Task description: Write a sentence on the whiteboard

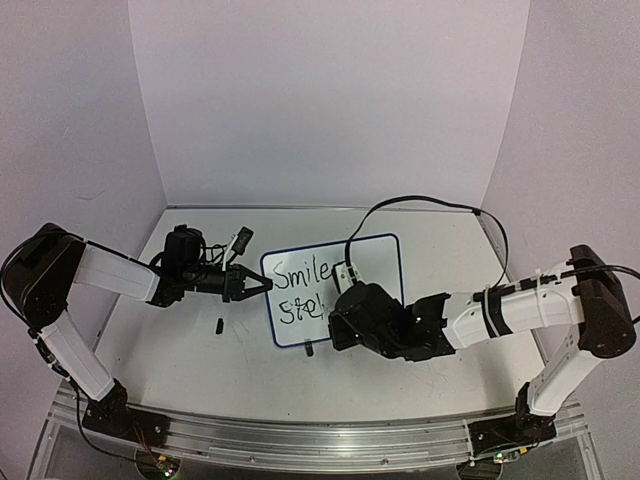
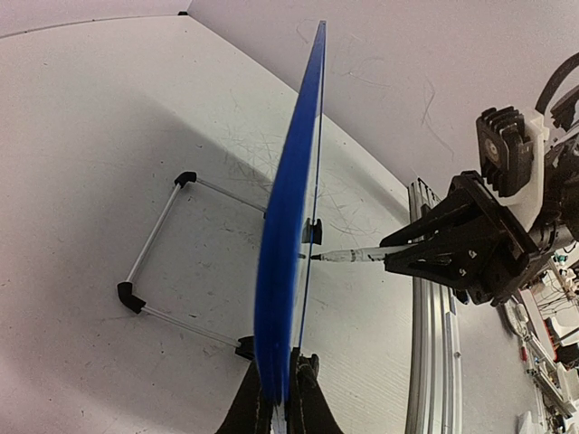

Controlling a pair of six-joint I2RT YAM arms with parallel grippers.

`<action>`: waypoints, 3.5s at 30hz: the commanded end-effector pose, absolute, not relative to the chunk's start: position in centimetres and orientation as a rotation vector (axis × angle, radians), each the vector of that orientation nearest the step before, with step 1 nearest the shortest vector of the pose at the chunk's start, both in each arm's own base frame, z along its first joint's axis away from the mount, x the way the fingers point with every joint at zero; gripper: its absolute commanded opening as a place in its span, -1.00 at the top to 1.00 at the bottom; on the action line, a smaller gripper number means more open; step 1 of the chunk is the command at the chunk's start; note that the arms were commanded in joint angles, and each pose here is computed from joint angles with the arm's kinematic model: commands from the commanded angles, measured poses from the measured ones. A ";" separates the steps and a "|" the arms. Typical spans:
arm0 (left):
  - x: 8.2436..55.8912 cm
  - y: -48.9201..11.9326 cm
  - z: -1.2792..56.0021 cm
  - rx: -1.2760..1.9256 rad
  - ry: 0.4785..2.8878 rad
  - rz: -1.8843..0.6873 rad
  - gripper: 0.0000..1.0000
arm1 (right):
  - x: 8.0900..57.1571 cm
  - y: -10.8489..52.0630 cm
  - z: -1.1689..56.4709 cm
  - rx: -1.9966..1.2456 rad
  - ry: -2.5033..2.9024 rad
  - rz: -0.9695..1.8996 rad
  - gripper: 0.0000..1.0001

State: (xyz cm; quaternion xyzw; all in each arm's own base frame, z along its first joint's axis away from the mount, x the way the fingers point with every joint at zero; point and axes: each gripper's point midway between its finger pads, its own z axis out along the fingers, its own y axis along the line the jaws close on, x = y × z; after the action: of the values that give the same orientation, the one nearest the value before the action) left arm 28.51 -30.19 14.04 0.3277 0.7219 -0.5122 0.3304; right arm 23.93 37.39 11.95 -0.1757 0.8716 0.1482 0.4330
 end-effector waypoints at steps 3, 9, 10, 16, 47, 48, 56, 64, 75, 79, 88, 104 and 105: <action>29.3 -29.9 12.4 0.841 1.948 -1.255 1.00 | 25.7 38.3 14.9 -0.389 2.097 0.398 1.00; 29.3 -29.9 12.4 0.841 1.950 -1.253 1.00 | 25.7 38.9 14.3 -0.419 2.107 0.410 1.00; 29.3 -29.9 12.4 0.841 1.950 -1.253 1.00 | 25.7 38.9 14.3 -0.420 2.106 0.408 1.00; 29.2 -29.9 12.3 0.843 1.951 -1.252 1.00 | 26.2 37.8 14.4 -0.350 2.102 0.359 1.00; 29.2 -30.0 12.4 0.842 1.951 -1.255 1.00 | 24.4 37.3 11.3 -0.408 2.189 0.342 1.00; 29.2 -30.0 12.4 0.843 1.951 -1.255 1.00 | 24.4 37.4 11.2 -0.414 2.189 0.340 1.00; 29.2 -29.9 12.4 0.842 1.950 -1.253 1.00 | 25.2 38.8 12.8 -0.406 2.139 0.367 1.00; 29.3 -29.8 12.5 0.837 1.949 -1.240 1.00 | 23.4 34.3 15.7 -0.360 2.104 0.428 1.00; 30.0 -29.4 12.9 0.801 1.957 -1.178 1.00 | 23.0 31.4 13.9 -0.291 2.134 0.381 1.00; 30.2 -29.4 12.7 0.791 1.966 -1.174 1.00 | 23.3 30.8 15.5 -0.303 2.086 0.360 1.00; 30.3 -29.4 12.8 0.786 1.968 -1.172 1.00 | 23.7 32.4 15.2 -0.307 2.102 0.369 1.00; 30.3 -29.4 12.4 0.793 1.975 -1.166 1.00 | 24.3 33.1 15.4 -0.310 2.091 0.350 1.00; 30.3 -29.4 12.4 0.793 1.975 -1.165 1.00 | 24.4 33.1 15.4 -0.307 2.090 0.351 1.00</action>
State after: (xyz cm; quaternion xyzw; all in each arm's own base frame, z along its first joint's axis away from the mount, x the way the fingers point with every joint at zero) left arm 28.73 -30.10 14.11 0.3215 0.7293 -0.5021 0.3357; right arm 23.51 32.46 13.74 -0.1427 0.8655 0.1366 0.4604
